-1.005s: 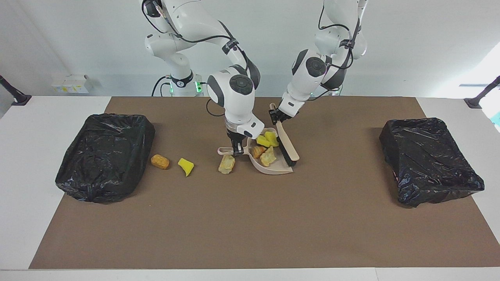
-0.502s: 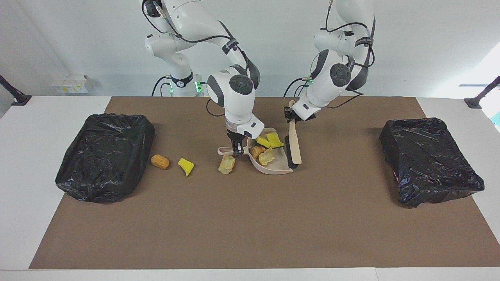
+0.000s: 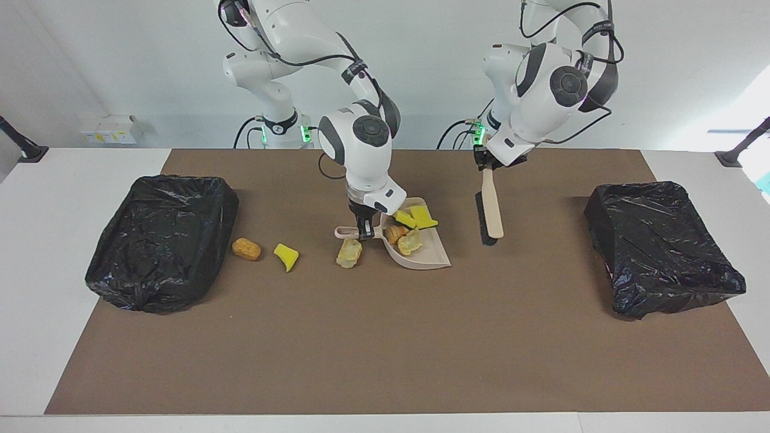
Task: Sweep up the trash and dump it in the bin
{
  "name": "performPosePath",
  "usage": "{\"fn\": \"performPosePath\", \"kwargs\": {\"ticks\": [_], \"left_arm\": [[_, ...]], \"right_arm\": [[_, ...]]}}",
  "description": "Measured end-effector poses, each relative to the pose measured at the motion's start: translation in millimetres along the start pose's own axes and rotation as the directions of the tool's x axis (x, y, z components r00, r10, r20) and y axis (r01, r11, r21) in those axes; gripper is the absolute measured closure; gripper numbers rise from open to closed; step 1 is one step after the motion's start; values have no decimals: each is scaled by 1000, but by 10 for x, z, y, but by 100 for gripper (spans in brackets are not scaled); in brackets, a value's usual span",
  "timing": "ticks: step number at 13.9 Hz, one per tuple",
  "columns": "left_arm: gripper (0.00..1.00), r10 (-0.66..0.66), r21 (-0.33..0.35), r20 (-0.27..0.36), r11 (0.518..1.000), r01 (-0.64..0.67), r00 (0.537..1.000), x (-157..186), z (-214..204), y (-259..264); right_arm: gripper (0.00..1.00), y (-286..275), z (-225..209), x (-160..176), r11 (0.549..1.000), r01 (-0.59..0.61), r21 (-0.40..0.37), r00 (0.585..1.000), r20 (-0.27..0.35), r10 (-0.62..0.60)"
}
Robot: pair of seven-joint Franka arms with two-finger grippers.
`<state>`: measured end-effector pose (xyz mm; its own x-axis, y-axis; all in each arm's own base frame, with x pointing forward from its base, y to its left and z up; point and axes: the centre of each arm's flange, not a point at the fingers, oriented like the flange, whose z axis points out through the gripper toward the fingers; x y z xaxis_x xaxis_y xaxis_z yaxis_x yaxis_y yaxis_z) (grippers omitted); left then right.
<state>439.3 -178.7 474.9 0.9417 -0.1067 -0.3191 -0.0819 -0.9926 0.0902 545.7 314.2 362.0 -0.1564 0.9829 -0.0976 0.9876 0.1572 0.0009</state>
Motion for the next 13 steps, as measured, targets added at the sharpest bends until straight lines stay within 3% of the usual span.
{"fn": "performPosePath", "kwargs": {"ticks": [3, 8, 11, 13], "left_arm": [[74, 6, 42, 7, 999, -7, 1000, -120, -44, -47], [74, 2, 49, 22, 999, -3, 1000, -171, 73, -70], [74, -39, 57, -15, 998, 40, 999, -237, 119, 118], [74, -45, 67, -70, 997, 49, 997, -356, 186, 585]], "right_arm": [[69, 37, -109, -179, 997, -82, 7, 997, 6, 82], [69, 131, -505, -826, 982, -191, 0, 981, 8, 191], [69, 181, -744, -1252, 966, -257, 16, 966, 11, 257], [69, 258, -875, -1639, 962, -272, 26, 962, -24, 272]]}}
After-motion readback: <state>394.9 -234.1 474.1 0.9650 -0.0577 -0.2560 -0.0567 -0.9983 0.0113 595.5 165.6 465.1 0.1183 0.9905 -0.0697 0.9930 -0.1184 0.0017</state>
